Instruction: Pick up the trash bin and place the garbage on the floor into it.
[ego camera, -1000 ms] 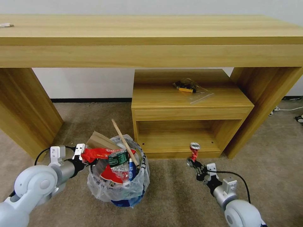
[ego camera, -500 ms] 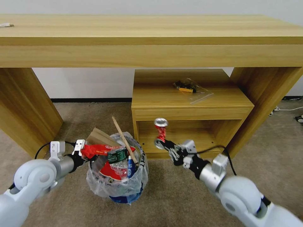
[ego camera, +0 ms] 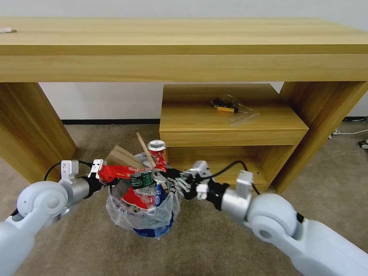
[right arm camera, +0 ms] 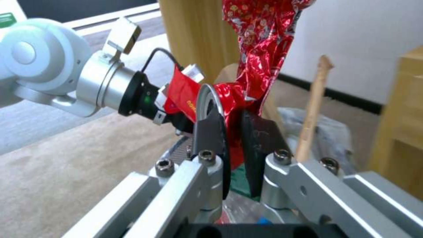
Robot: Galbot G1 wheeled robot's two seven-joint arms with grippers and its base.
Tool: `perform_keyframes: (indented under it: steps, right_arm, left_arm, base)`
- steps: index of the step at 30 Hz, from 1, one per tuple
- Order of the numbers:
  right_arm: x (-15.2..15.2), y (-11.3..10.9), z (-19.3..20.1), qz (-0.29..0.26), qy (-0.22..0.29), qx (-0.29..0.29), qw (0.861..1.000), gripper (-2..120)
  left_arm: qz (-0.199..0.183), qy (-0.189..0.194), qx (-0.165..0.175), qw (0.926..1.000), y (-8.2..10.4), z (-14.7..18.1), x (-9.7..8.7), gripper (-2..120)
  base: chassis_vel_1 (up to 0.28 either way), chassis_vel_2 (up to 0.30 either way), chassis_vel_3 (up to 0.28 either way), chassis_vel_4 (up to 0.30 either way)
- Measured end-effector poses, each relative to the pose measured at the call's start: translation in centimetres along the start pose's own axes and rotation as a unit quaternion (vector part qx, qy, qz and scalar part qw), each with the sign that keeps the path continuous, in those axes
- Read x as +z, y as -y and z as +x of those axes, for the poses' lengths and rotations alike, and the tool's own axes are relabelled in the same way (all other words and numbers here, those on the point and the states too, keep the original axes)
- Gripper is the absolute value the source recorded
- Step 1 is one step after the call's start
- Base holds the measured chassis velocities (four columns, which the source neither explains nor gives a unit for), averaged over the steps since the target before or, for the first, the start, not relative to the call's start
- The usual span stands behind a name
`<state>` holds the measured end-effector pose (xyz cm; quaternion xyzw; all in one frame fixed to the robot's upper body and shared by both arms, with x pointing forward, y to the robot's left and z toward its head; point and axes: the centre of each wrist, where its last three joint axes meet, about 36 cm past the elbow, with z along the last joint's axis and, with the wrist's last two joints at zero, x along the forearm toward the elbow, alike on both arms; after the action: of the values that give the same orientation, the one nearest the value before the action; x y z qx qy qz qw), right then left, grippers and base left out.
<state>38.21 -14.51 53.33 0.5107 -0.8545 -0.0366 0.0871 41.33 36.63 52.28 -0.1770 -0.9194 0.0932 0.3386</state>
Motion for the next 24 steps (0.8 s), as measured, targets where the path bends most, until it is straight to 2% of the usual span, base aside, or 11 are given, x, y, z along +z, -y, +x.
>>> perform_keyframes:
  steps: [4,15,17,19,22,24]
  right_arm:
    - [0.1,0.3,-2.7,-0.019,-0.023,0.0,1.0,7]
    - [1.5,0.4,-4.3,-0.039,-0.075,0.007,0.996,7]
    - [1.6,0.3,-4.4,-0.04,-0.079,0.009,0.996,10]
    - [1.7,0.0,-4.4,-0.043,-0.08,0.011,0.996,22]
    - [1.5,-0.1,-4.3,-0.043,-0.075,0.011,0.996,28]
    - [1.4,-0.1,-4.1,-0.042,-0.068,0.013,0.997,39]
  left_arm:
    - [0.001,-0.003,0.001,1.0,0.2,0.2,0.2,0]
    - [0.006,-0.003,0.003,1.0,0.4,0.4,0.3,0]
    - [0.006,-0.003,0.003,1.0,0.4,0.4,0.3,0]
    - [0.007,-0.002,0.003,1.0,0.4,0.4,0.4,0]
    - [0.01,-0.002,0.004,0.9999,0.4,0.3,0.4,0]
    - [0.015,-0.003,0.007,0.9999,0.4,0.2,0.7,0]
  base:
    - [0.0,0.0,0.0,0.0]
    - [0.0,0.0,0.0,0.0]
    - [0.0,0.0,0.0,0.0]
    - [0.0,0.0,0.0,0.0]
    - [0.0,0.0,0.0,0.0]
    - [0.0,0.0,0.0,0.0]
